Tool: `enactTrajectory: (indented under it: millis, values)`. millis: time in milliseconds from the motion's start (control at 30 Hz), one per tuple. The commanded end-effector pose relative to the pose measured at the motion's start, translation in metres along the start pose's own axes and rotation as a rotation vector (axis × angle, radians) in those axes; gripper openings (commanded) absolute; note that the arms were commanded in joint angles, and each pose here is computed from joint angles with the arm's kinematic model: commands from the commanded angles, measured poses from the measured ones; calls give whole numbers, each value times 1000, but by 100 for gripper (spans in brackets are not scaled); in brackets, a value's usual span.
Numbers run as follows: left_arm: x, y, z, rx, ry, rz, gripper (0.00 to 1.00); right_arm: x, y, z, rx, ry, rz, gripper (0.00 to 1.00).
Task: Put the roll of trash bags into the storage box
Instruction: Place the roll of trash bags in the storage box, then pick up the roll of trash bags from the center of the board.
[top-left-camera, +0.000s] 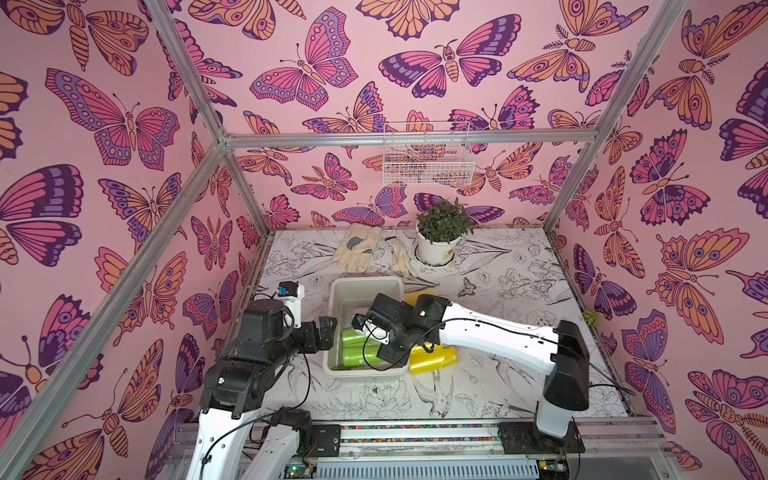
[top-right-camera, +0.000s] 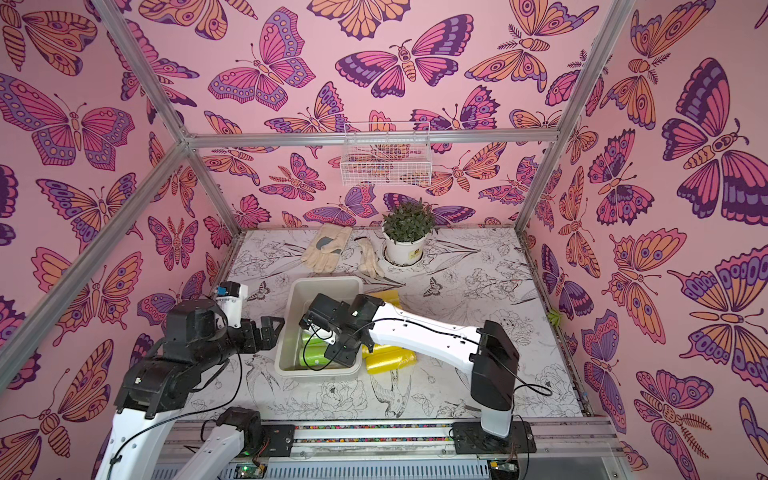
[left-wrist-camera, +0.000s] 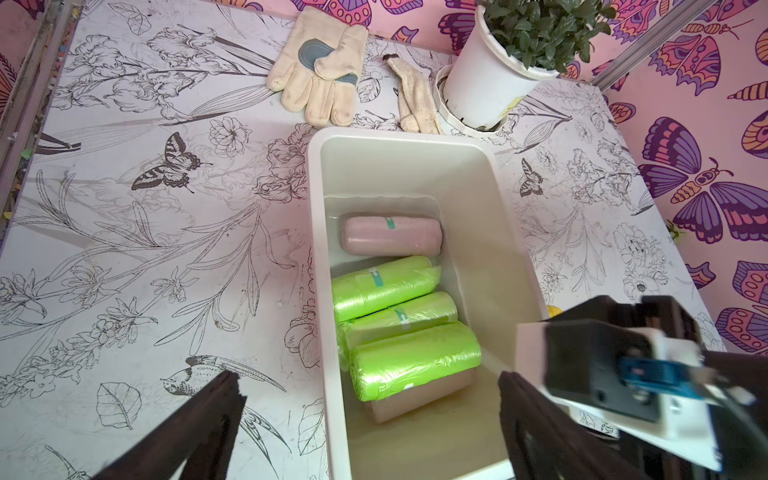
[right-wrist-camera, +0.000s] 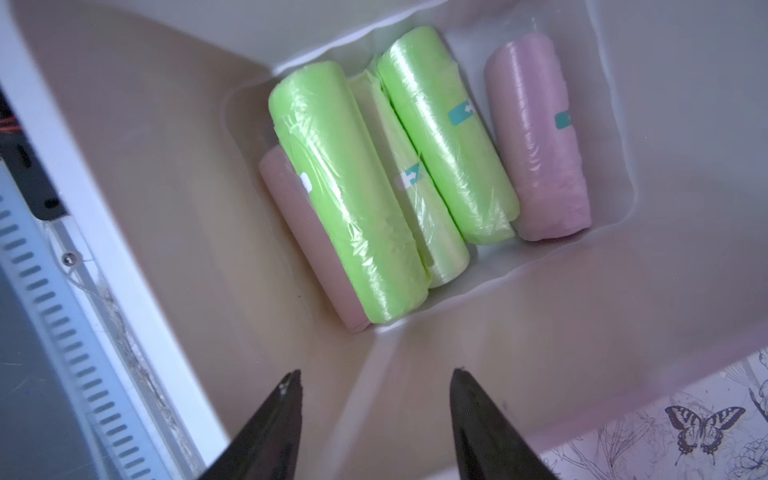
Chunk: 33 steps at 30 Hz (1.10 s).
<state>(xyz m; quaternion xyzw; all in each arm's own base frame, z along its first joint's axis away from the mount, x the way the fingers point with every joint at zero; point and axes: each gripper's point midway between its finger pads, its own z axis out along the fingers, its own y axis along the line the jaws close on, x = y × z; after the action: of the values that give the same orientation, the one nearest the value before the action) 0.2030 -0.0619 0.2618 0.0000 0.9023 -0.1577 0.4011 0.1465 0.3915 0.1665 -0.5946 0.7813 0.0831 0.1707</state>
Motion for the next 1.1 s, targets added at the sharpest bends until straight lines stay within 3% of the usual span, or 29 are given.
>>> enactTrajectory:
  millis: [0, 200, 333, 500, 667, 800, 900, 1067]
  values:
    - [-1, 2, 4, -9, -14, -7, 100, -7, -8, -45, 50, -143, 57, 61]
    - [2, 4, 10, -16, 2, -9, 100, 19, -44, -102, 259, -336, 150, 62]
    - [2, 5, 10, -16, 0, -9, 100, 51, -75, -118, 450, -410, 227, 73]
    - [1, 6, 5, -24, -33, -7, 100, 77, -94, -132, 575, -573, 324, 87]
    - [1, 9, 0, -34, -67, 1, 100, 102, -103, -106, 624, -708, 366, 91]
    - [1, 8, -1, -30, -79, 9, 100, 149, -116, -68, 745, -679, 441, 91]
    - [1, 7, -2, -22, -83, 13, 100, 163, -125, -87, 798, -668, 509, 92]
    - [2, 3, 1, 4, -77, 36, 100, 180, -131, -103, 859, -767, 574, 96]
